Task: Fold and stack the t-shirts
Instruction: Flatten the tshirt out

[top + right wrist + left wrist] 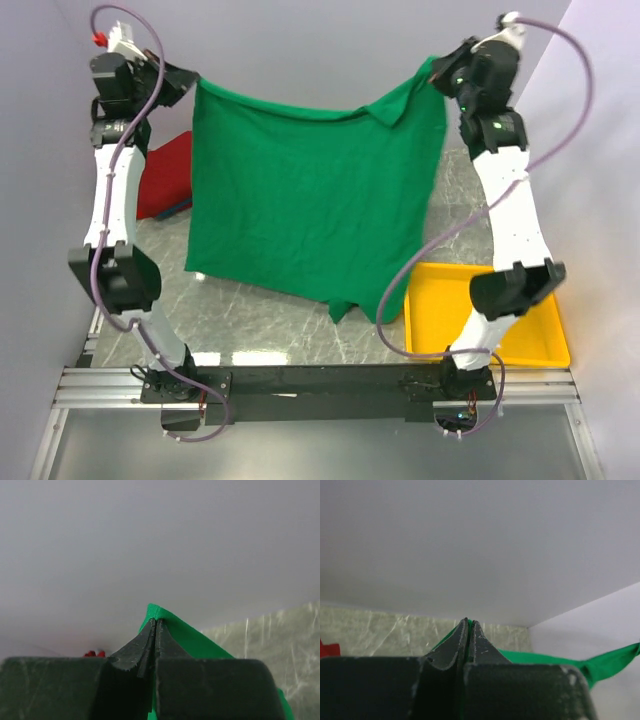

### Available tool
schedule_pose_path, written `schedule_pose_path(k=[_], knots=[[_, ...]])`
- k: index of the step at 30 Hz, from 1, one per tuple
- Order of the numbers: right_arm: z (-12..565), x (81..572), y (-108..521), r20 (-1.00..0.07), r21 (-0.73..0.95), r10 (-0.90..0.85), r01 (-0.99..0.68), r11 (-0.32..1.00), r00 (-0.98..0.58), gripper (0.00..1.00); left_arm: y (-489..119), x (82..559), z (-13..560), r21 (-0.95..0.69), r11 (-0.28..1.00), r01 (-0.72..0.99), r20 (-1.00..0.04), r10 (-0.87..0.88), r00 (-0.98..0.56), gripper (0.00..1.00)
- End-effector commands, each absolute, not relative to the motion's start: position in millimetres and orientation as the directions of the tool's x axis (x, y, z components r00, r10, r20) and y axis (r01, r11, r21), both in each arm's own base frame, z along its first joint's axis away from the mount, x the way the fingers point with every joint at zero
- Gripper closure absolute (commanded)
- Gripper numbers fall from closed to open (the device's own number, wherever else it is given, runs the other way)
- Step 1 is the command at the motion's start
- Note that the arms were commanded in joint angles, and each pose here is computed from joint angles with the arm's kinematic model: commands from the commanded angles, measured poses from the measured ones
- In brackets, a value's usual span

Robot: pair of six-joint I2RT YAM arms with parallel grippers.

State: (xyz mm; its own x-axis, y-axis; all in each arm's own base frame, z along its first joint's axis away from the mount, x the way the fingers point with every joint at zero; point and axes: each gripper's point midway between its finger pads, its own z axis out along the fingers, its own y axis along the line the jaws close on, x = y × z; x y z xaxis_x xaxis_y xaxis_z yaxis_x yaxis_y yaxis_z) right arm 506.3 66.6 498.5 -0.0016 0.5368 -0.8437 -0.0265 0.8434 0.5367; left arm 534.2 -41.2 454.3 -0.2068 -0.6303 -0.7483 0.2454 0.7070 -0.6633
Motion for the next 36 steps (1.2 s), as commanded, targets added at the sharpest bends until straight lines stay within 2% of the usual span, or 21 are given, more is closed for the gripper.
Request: schedule_pose_path(k=[1,6,12,18,27,31,36], knots=[[548,491,83,-0.806,0.577,0.589,-0.153,0.803,0.051,1.00,-48,515,521,-0.585,0.718,0.378,-0.794,-0.603,-0.083,0.99],[549,497,96,-0.813,0.568,0.581,-0.167,0.806,0.042,1.00,-41,512,520,-0.576,0.732,0.364,-0.801,-0.594,-0.075,0.99],[564,469,113,-0.821,0.550,0.568,-0.192,0.813,0.054,1.00,-26,485,523,-0.606,0.719,0.341,-0.778,-0.625,-0.068,0.99],[591,405,136,-0.840,0.493,0.528,-0.229,0.840,0.128,1.00,-16,425,556,-0.585,0.745,0.319,-0.784,-0.621,0.013,0.99],[664,289,113,-0.730,0.536,0.611,-0.298,0.790,0.305,1.00,-33,329,632,-0.392,0.868,0.304,-0.852,-0.468,0.235,0.99],[683,260,104,-0.688,0.555,0.646,-0.334,0.762,0.329,1.00,-38,283,666,-0.319,0.905,0.281,-0.845,-0.406,0.348,0.99],[703,231,103,-0.640,0.572,0.700,-0.412,0.710,0.317,1.00,-36,247,681,-0.297,0.922,0.248,-0.827,-0.378,0.416,0.99]])
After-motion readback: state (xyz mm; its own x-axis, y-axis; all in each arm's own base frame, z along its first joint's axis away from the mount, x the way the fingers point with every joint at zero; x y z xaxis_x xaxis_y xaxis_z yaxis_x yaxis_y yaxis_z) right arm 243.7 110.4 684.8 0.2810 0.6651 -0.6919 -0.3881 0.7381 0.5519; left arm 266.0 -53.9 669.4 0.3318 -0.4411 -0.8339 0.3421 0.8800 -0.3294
